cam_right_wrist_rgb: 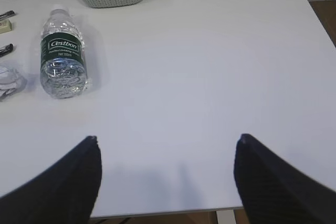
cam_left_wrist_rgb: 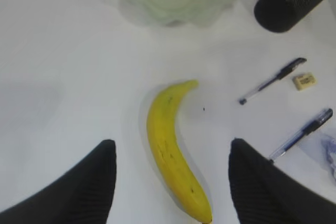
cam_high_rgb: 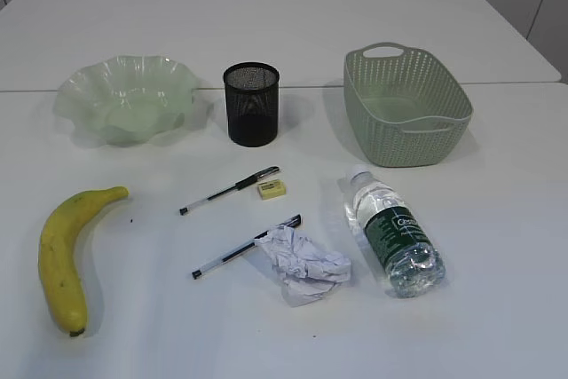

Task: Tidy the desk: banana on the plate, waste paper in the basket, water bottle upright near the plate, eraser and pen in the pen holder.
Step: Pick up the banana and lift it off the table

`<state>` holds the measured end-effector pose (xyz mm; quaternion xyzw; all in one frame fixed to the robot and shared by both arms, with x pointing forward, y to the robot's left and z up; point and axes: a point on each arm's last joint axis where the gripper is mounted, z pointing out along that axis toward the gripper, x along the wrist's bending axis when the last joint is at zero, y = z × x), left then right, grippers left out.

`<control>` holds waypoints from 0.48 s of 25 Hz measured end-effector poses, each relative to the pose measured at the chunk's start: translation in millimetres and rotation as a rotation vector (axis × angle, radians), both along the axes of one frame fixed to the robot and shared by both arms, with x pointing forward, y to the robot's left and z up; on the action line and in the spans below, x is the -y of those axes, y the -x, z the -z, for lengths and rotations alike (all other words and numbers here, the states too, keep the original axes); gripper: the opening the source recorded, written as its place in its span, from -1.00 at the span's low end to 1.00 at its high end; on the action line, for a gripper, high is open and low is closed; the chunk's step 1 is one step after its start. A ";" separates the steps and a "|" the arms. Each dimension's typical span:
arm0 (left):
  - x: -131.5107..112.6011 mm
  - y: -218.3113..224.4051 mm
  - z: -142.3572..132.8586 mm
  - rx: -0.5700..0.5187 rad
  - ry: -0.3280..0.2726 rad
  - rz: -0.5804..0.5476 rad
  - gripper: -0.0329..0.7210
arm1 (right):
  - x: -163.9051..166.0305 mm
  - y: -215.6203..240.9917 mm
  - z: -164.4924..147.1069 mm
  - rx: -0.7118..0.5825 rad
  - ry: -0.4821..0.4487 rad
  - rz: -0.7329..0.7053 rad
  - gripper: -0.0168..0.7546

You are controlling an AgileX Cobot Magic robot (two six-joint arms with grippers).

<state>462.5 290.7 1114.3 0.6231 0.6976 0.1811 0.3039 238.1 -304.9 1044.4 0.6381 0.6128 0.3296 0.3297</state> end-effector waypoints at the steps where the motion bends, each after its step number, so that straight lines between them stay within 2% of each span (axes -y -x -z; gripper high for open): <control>1: 1.5 -8.9 2.7 -0.032 0.005 0.003 0.33 | 0.0 0.0 0.0 0.000 0.000 0.000 0.56; 5: 3.6 -46.9 24.0 -0.142 0.019 -0.007 0.28 | 0.0 0.0 0.0 0.000 0.000 0.000 0.56; 12: 3.9 -87.8 91.8 -0.368 0.018 -0.014 0.27 | 0.0 0.0 0.0 0.000 0.000 0.000 0.56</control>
